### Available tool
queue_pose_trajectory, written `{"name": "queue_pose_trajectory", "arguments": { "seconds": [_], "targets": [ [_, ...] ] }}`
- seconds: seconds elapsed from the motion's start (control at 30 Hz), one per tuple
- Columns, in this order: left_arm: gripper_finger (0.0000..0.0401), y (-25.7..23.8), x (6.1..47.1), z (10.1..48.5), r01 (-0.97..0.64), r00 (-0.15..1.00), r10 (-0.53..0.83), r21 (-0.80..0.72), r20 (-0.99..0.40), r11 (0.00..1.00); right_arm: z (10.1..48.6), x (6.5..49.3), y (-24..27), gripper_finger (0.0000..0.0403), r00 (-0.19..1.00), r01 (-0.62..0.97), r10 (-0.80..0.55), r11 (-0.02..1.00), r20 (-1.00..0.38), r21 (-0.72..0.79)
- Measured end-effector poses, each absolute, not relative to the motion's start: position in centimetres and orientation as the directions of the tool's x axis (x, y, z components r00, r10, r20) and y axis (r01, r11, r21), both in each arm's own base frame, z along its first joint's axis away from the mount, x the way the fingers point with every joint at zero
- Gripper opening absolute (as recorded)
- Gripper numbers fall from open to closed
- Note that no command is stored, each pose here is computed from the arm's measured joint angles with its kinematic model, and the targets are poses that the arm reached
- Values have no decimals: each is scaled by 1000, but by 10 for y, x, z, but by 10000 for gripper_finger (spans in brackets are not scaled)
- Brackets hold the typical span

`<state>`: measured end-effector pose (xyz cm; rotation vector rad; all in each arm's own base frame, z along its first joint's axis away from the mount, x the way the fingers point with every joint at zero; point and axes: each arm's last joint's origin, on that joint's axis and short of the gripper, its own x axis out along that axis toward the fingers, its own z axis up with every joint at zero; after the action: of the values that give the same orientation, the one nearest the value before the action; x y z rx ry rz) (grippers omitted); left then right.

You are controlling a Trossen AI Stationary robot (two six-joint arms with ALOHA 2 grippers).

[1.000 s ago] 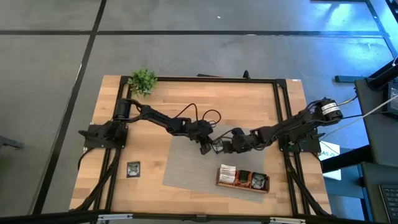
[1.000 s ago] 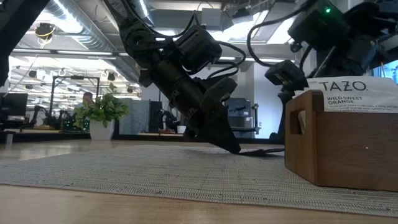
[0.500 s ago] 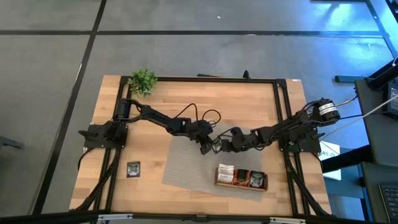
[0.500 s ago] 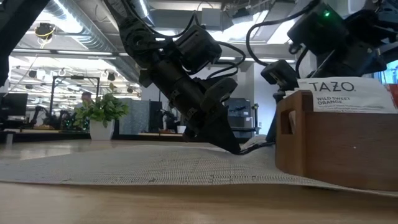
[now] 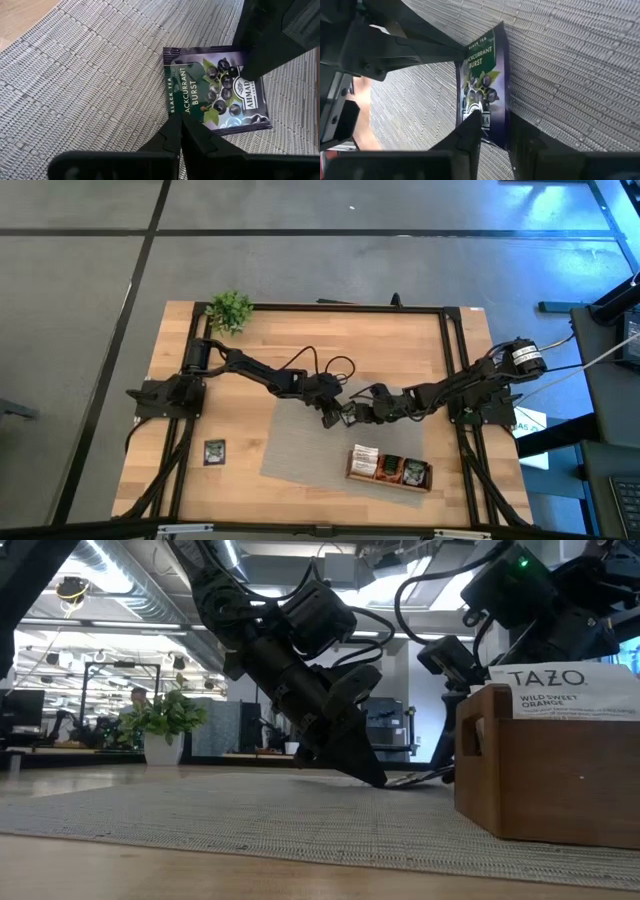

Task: Pick & Place Tea
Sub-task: Put the right black tea bag into the right compartment of the wooden organizer

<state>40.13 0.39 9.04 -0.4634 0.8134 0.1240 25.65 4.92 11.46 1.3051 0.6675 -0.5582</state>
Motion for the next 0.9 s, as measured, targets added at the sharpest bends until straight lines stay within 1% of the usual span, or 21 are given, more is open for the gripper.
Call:
{"name": "queue_pose_trajectory", "arguments": {
  "seconds": [0.17, 0.3, 0.37, 0.47, 0.57, 0.67, 0.77, 0.9],
  "targets": [
    [3, 4, 401, 91, -280, 688, -69, -352, -722, 893, 114, 256, 49, 56, 685, 713, -1, 206, -729, 670],
    [7, 4, 401, 100, -262, 707, -69, -352, -704, 899, 114, 256, 49, 28, 680, 709, -2, 253, -733, 658],
    [7, 4, 399, 107, -228, 710, -78, -334, -700, 915, 115, 256, 49, 12, 687, 702, -1, 259, -727, 663],
    [6, 6, 397, 117, -196, 714, -78, -306, -696, 932, 114, 256, 49, 7, 682, 704, 1, 273, -732, 656],
    [6, 11, 396, 135, -187, 749, -71, -312, -659, 932, 116, 256, 49, 6, 688, 694, 4, 289, -726, 659],
    [11, 13, 394, 152, -168, 773, -68, -305, -631, 937, 127, 257, 49, 4, 719, 654, 5, 336, -695, 678],
    [20, 14, 391, 176, -136, 816, -65, -299, -575, 945, 146, 258, 50, 4, 750, 599, 6, 418, -661, 683],
    [47, 16, 382, 201, -127, 839, -60, -301, -541, 945, 179, 256, 49, 3, 736, 581, -8, 521, -677, 626]
  ]
}}
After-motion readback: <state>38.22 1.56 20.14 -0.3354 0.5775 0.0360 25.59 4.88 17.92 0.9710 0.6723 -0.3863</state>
